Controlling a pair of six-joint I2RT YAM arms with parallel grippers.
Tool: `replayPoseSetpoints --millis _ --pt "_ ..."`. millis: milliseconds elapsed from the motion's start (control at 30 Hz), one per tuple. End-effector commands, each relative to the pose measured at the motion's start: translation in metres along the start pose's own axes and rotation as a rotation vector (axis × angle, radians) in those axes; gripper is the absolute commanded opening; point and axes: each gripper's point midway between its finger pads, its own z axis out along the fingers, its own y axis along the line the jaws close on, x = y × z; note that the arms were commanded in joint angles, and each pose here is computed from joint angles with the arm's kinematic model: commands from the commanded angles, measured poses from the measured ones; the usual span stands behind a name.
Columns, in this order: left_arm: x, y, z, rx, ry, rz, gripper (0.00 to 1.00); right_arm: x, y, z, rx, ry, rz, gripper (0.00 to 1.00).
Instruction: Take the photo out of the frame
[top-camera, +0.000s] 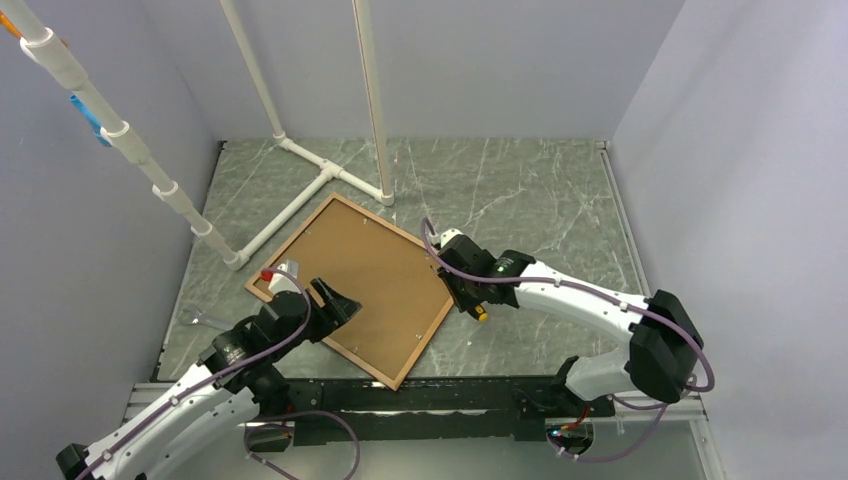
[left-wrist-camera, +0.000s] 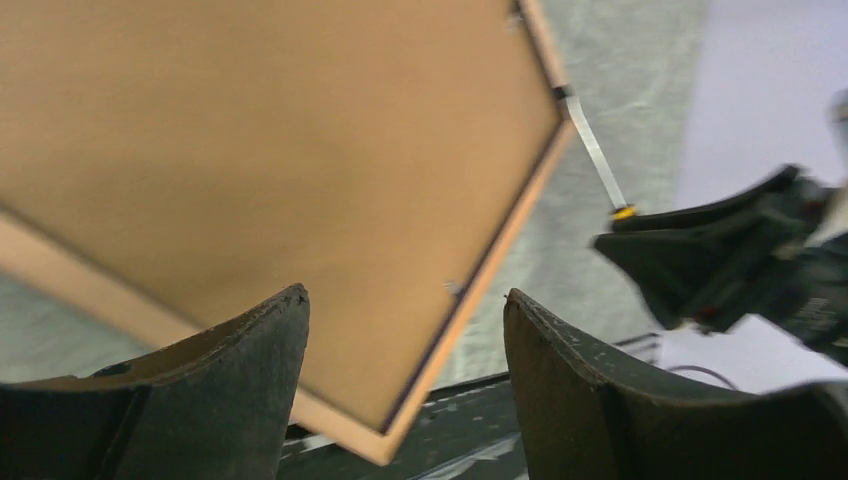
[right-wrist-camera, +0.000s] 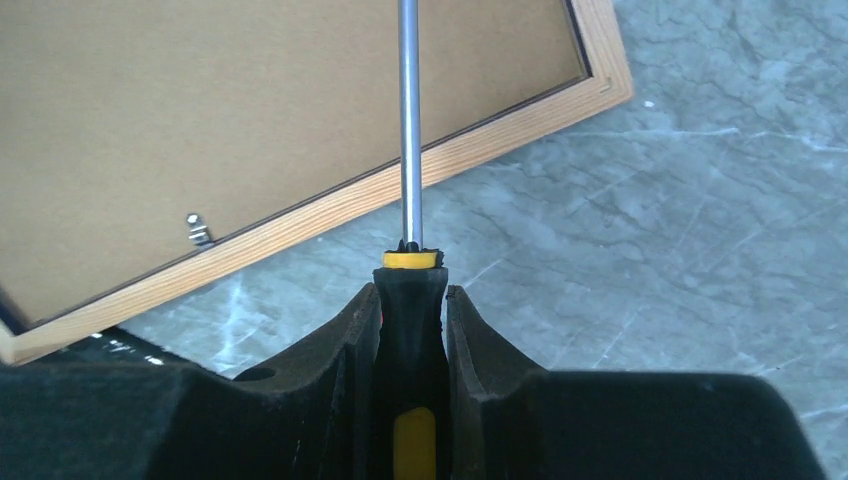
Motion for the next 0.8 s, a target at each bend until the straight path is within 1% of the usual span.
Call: replayPoseSetpoints --millis 0,100,267,467,533,633,767 --pt "-0.001 0.044 -0.01 -0.225 -0.004 0.028 0.73 -0.016 -0.018 0.0 0.082 -0.009 -0.017 0.0" --pt "0.004 0.049 -0.007 -0.249 0.013 0.001 0.69 -0.017 -0.014 0.005 0.049 0.001 -0.02 0.0" --pt "0.011 0.068 -0.006 -0.346 0.019 -0.072 0.63 -0.019 -0.019 0.015 0.04 0.008 0.001 0.0" --pt "0.012 0.078 -0.01 -0.408 0.018 -0.087 0.62 -0.019 -0.027 0.024 0.051 0.023 0.031 0.0" --pt "0.01 0.087 -0.017 -0.463 0.006 -0.104 0.62 -0.02 -0.029 0.027 0.06 0.023 0.037 0.0" --pt "0.006 0.087 -0.022 -0.473 -0.004 -0.098 0.62 -0.022 -0.03 0.029 0.065 0.019 0.045 0.0" --pt "0.007 0.091 -0.025 -0.477 -0.009 -0.117 0.64 -0.026 -0.024 0.033 0.027 0.007 0.042 0.0"
